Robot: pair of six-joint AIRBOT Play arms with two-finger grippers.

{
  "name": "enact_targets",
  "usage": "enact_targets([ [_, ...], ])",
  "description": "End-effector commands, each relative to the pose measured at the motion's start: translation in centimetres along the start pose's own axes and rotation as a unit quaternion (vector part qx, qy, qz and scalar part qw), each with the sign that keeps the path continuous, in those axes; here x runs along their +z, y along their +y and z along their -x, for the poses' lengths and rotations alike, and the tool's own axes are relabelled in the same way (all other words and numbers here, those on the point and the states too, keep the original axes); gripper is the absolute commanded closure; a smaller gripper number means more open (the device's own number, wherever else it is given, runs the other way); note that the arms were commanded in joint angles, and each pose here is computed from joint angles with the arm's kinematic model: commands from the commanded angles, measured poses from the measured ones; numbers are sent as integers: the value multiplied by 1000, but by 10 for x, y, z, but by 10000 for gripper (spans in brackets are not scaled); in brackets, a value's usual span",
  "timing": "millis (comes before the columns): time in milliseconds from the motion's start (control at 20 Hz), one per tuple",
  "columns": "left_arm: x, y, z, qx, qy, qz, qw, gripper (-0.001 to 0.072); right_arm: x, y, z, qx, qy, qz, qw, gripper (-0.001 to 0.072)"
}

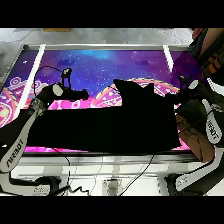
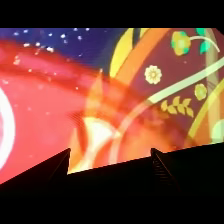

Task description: Fold the clothes and pants, and hang the long-sleeved shirts on hangers.

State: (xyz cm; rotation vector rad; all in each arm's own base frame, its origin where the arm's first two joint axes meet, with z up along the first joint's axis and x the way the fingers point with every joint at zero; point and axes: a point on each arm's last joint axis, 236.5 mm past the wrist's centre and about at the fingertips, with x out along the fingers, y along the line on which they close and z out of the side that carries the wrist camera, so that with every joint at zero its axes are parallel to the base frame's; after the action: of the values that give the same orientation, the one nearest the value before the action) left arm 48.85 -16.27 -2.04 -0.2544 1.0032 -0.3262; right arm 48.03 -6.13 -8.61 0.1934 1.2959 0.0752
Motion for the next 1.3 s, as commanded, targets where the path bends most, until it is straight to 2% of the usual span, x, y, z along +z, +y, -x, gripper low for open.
enact_targets([
  [0, 10, -26, -18, -52, -2, 22, 998, 162, 16, 13, 10, 1, -27, 25, 999, 693],
  [200, 25, -70, -48, -116, 10, 53, 992, 160, 18, 24, 26, 7, -34, 31, 999, 695],
  [300, 27, -100, -62, -144, 5, 28, 989, 160, 12, 31, 34, 18, -24, 50, 998, 695],
  [500, 19, -138, -97, -145, -24, 0, 989, 160, 8, 56, 52, 62, -23, 58, 996, 695],
  [700, -1, -145, -128, -142, -17, 9, 990, 160, 8, 73, 66, 92, -30, 59, 994, 694],
  [1000, 14, -190, -148, -181, -34, 3, 983, 168, 1, 73, 71, 92, -19, 64, 994, 695],
  [1100, 16, -200, -160, -191, -33, 11, 981, 201, -2, 74, 71, 94, -12, 64, 993, 695],
  [1250, 10, -202, -175, -199, -13, 32, 979, 201, -8, 76, 71, 98, 0, 68, 993, 694],
])
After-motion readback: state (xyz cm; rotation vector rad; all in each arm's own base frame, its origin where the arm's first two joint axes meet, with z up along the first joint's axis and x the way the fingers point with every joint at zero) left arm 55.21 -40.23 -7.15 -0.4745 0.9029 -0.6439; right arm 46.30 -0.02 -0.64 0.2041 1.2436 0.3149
